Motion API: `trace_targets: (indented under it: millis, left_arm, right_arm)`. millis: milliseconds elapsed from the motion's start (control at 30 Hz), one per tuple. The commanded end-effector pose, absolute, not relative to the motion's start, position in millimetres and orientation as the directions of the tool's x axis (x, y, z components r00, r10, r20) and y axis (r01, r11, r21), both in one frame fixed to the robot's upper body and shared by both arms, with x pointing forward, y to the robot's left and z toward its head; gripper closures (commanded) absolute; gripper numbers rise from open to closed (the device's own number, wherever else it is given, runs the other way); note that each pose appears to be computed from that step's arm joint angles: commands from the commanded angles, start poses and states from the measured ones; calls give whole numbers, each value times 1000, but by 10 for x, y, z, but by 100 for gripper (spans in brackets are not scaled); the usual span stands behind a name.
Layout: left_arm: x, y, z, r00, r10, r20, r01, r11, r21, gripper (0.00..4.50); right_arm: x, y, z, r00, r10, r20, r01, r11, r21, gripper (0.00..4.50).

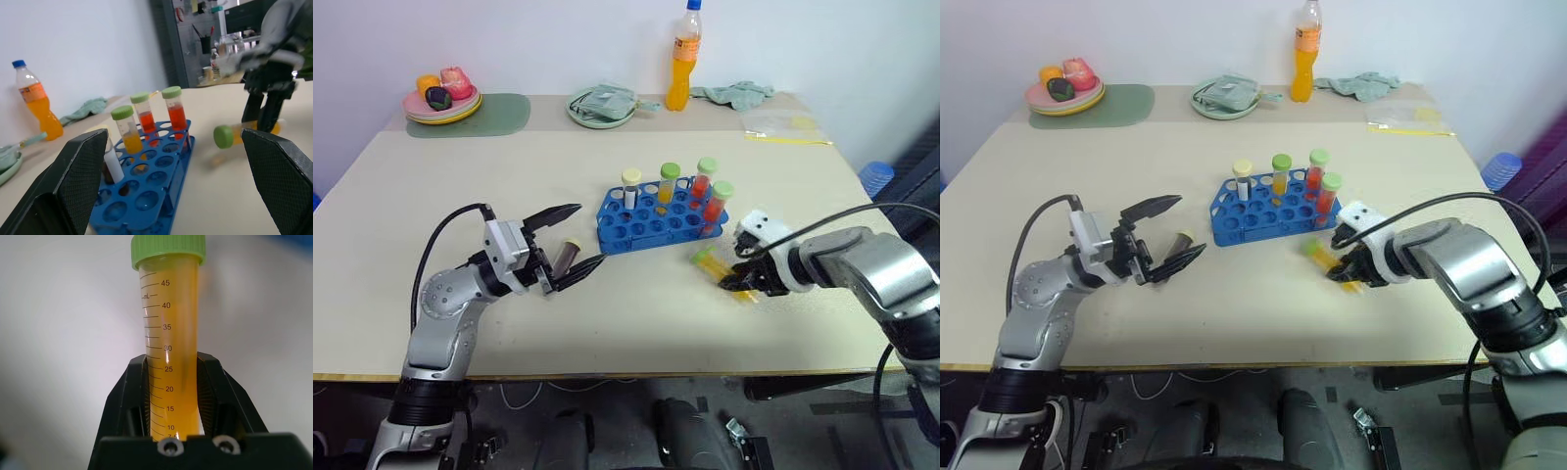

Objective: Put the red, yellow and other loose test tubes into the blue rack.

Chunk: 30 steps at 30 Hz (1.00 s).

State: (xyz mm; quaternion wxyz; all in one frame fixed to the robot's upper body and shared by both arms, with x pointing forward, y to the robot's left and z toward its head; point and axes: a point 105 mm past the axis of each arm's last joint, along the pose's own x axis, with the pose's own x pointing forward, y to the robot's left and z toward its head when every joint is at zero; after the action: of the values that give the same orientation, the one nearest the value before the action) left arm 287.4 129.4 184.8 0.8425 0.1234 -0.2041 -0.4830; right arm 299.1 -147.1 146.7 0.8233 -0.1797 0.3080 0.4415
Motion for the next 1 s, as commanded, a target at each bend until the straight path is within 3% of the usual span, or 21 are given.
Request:
trace_targets:
  millis: [33,233,300,400,667,1000]
  left_arm:
    - [2844,1326,1930,444,-862,244,746,506,432,0]
    - [2855,1352,1931,453,-857,245,742,515,430,0]
    - [2870,1358,1926,454,-858,242,742,514,431,0]
    - [2884,1371,1930,453,-858,243,743,514,429,0]
    - [2896,1423,1858,430,-881,198,766,472,436,0]
    - [2918,1480,1888,424,-886,187,767,461,446,0]
  right_arm:
    - [3133,-1318,1960,559,744,-366,-826,540,-163,368]
    - [3269,-1116,2136,648,761,-31,-736,615,-283,368]
    - [3476,-1045,2043,755,650,88,-598,737,-315,368]
    - [3626,-964,1971,822,535,195,-479,835,-270,368]
    - [3837,-1187,1825,910,305,282,-248,943,-222,368]
    - [3817,-1023,1664,895,323,310,-280,944,-175,368]
